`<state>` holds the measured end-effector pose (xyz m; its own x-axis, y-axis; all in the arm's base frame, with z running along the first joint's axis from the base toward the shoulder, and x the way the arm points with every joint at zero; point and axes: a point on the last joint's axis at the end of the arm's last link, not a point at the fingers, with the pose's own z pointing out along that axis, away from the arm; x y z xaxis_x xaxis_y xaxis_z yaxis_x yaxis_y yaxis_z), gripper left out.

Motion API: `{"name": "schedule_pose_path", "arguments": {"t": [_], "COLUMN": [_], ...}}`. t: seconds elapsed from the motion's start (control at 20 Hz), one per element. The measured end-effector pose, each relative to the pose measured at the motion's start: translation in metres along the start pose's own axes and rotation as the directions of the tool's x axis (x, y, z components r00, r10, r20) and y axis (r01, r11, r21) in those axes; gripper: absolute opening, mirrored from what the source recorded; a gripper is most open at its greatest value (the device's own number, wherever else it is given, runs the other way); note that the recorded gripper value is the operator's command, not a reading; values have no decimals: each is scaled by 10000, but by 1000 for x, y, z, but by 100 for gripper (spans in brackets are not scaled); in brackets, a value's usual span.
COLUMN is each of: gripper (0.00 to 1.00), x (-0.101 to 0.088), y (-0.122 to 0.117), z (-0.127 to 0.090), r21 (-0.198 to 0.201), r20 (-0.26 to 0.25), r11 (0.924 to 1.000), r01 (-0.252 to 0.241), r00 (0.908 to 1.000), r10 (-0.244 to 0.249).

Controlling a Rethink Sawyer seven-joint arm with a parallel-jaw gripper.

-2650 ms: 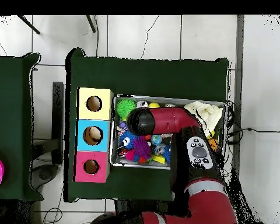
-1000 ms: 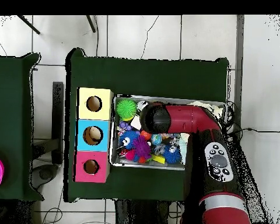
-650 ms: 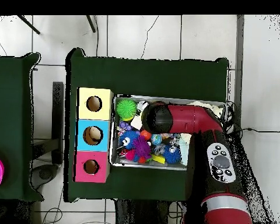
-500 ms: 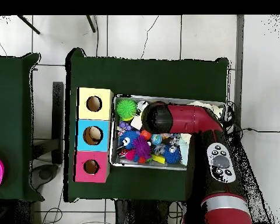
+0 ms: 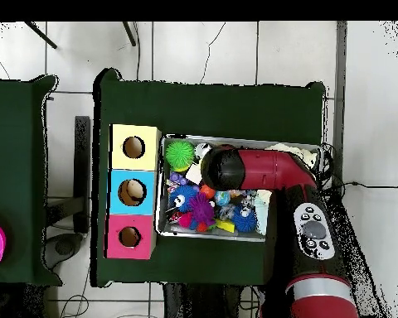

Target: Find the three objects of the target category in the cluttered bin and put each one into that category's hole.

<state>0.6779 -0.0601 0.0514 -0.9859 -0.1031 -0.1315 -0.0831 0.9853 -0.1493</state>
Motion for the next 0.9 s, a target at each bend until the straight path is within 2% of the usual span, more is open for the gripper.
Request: {"name": "schedule_pose_path", "arguments": {"t": [0.65, 0.8, 0.9], "gripper": [100, 100, 100], "x": [-1, 0, 2], "y": [1, 8, 18], "z": [-2, -5, -8], "r21": [-219, -127, -122], "r20": [-78, -120, -167], "r11": [9985, 9968, 9911], "r01": [-504, -792, -1327], "r00": [9987, 9968, 9910], "r10": [502, 790, 1325]}}
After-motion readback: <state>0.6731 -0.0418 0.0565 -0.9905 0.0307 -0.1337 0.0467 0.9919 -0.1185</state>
